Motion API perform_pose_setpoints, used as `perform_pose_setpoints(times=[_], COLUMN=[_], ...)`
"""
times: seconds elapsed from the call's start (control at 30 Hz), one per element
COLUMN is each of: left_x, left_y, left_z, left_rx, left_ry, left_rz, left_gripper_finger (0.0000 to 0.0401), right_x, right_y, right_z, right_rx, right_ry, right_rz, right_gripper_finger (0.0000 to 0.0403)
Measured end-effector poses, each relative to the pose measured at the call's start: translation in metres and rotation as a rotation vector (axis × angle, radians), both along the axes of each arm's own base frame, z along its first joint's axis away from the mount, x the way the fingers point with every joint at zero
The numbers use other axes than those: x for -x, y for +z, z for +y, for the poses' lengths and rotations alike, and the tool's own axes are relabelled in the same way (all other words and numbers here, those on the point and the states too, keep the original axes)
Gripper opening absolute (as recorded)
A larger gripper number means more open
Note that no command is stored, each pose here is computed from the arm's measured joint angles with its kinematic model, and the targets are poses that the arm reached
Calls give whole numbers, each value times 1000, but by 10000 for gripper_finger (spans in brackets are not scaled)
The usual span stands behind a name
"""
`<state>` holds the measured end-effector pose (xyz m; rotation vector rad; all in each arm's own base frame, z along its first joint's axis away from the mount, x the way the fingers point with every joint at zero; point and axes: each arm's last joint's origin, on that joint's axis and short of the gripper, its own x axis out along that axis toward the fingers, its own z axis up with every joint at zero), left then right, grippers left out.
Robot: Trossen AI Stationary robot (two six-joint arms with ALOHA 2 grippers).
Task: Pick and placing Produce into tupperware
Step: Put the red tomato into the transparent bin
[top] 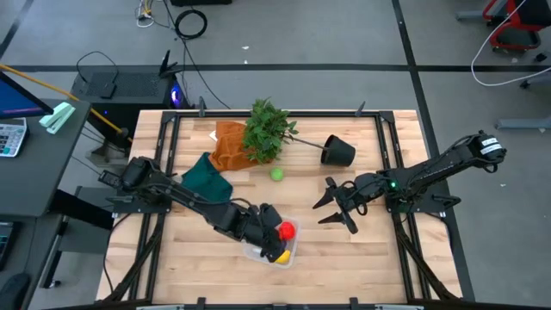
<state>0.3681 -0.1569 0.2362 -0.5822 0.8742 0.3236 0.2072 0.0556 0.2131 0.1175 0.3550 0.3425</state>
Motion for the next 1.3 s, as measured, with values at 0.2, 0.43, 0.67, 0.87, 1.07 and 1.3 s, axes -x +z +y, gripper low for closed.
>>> perform_pose_setpoints(times=[0.2, 0.43, 0.67, 0.87, 1.07, 1.3], left_x=[3, -4, -3, -5, -4, -4], left_y=[-12, -39, -42, -52, -52, -52], left_z=[-11, -15, -14, -15, -14, -14], left_rx=[-14, -12, -16, -24, -36, -43], left_ry=[47, 71, 69, 64, 54, 42], left_rz=[25, 94, 116, 142, 159, 157], left_gripper_finger=[263, 258, 263, 257, 265, 266], right_x=[0, -1, -1, -1, -1, -1], right_y=[1, 3, 3, 3, 4, 4], right_z=[0, 0, 0, 0, 0, 0], right_rx=[-5, -8, -17, -16, -16, -16], right_ry=[0, -1, -4, -3, -3, -3], right_rz=[-15, -31, -32, -33, -36, -36], right_gripper_finger=[195, 195, 195, 195, 195, 195])
